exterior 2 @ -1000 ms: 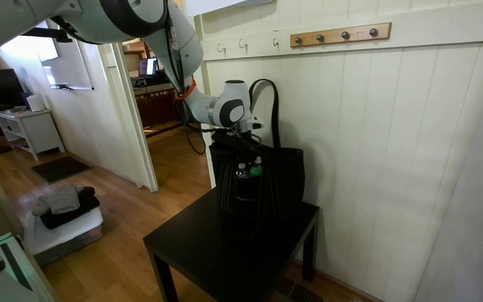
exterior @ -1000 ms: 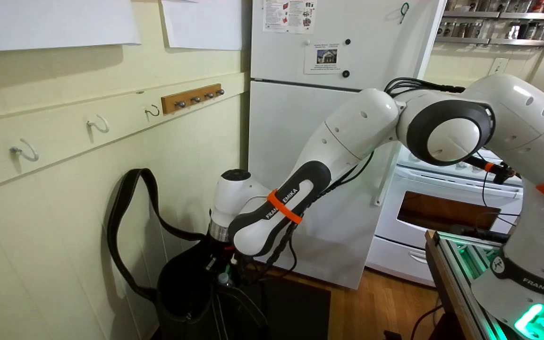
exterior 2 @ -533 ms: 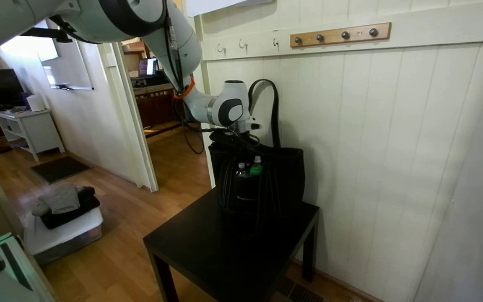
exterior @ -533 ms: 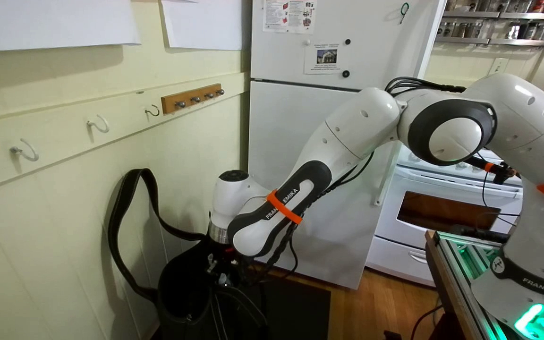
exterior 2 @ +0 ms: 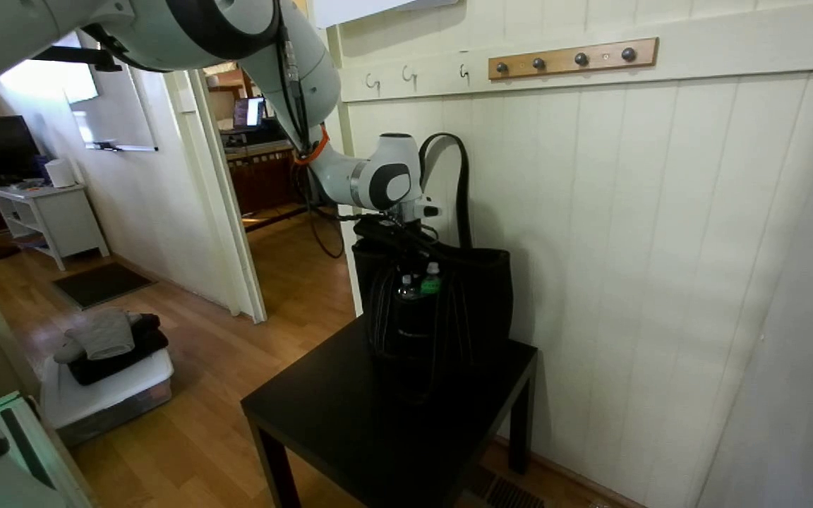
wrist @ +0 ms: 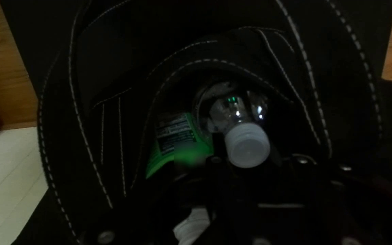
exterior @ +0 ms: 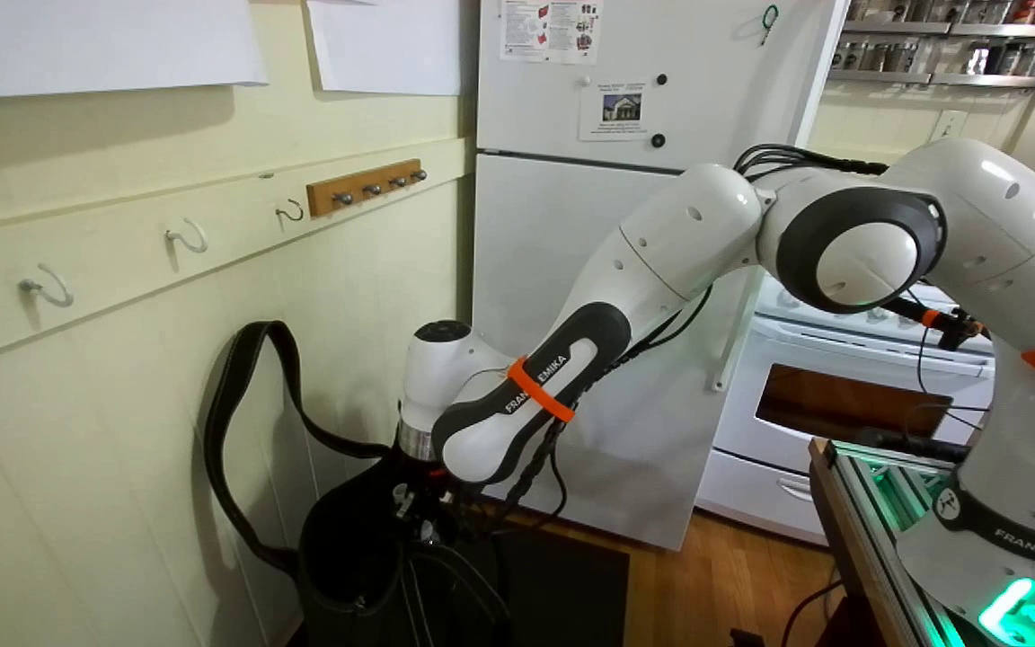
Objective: Move the bottles from the bag to the cabinet
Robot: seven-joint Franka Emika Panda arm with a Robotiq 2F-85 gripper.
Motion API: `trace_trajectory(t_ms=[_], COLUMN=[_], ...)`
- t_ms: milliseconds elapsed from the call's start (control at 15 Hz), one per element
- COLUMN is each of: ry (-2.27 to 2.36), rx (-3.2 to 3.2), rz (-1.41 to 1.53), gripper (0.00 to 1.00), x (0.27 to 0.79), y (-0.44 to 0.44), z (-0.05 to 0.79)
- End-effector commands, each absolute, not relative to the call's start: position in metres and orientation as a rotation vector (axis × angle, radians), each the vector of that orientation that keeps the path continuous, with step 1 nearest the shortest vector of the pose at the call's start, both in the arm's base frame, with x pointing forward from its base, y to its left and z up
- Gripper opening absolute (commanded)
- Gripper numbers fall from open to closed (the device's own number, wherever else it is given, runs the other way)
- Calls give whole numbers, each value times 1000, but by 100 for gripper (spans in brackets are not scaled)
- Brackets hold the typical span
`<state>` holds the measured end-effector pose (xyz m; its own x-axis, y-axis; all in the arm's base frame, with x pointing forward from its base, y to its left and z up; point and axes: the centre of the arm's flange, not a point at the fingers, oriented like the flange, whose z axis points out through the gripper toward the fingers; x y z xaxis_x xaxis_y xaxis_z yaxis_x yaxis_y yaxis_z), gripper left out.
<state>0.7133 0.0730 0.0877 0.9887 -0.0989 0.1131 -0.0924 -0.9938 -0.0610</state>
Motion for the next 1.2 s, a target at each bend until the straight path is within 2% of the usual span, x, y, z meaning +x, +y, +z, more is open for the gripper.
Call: trace_trajectory(t_ms=[0, 133, 267, 333, 600, 667, 1133], ry=[162, 158, 156, 157, 160, 161, 137], rx=[-3101, -3100, -3098, -3097, -3100, -3103, -3091], rz=[-135, -131, -128, -124, -89, -83, -122], gripper=[65, 79, 42, 41, 10, 7, 8], x=[712, 710, 710, 711, 709, 709, 703], y=[77, 78, 79, 79, 78, 78, 73], z=[95, 97, 98, 98, 97, 97, 123])
